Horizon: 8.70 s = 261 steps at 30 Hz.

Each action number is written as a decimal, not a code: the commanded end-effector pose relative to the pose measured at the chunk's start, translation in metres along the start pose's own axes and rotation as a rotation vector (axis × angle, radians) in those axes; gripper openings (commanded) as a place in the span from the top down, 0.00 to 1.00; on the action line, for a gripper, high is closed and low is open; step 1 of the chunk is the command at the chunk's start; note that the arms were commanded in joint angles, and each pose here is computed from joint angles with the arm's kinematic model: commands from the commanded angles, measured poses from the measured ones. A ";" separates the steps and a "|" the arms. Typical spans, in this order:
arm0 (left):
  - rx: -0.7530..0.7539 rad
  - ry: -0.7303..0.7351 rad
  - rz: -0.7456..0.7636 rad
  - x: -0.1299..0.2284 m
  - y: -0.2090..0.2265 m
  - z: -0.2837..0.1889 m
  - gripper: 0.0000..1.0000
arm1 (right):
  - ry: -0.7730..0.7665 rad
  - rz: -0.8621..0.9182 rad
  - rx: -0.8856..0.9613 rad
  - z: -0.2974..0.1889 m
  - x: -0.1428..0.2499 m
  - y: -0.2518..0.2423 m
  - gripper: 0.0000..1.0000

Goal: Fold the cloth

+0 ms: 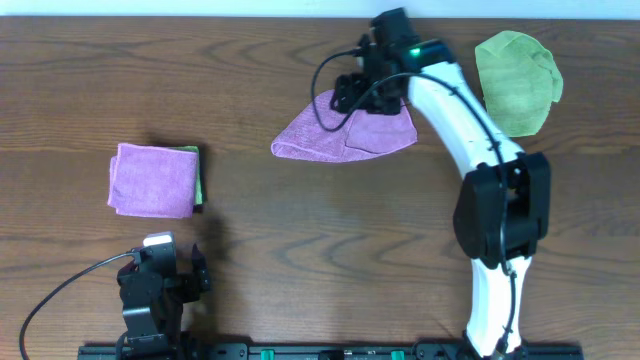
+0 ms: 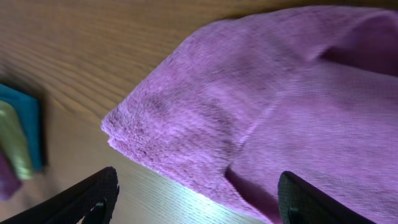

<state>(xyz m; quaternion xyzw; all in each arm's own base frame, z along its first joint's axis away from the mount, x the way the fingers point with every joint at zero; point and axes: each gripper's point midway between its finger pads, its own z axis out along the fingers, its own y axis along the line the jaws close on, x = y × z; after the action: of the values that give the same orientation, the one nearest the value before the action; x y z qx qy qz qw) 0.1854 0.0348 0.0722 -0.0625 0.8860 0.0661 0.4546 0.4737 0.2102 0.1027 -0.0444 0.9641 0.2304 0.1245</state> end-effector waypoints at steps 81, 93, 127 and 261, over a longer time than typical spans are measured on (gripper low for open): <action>-0.012 0.017 -0.005 0.006 0.002 0.002 0.05 | -0.084 0.082 -0.444 0.092 0.019 0.058 0.99; -0.012 0.017 -0.005 0.006 0.002 0.002 0.05 | -0.287 0.053 -0.364 0.094 -0.016 0.069 0.90; -0.012 0.017 -0.005 0.006 0.002 0.002 0.05 | -0.269 -0.023 -0.548 0.069 -0.031 0.111 0.01; -0.012 0.017 -0.005 0.006 0.002 0.002 0.05 | 0.008 -0.288 0.027 -0.116 0.036 0.059 0.02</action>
<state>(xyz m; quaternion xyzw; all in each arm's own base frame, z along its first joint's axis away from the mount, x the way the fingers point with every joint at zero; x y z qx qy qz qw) 0.1854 0.0348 0.0721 -0.0625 0.8861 0.0661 0.4544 0.4004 0.2271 0.1975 -0.1665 0.9528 0.2265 0.1148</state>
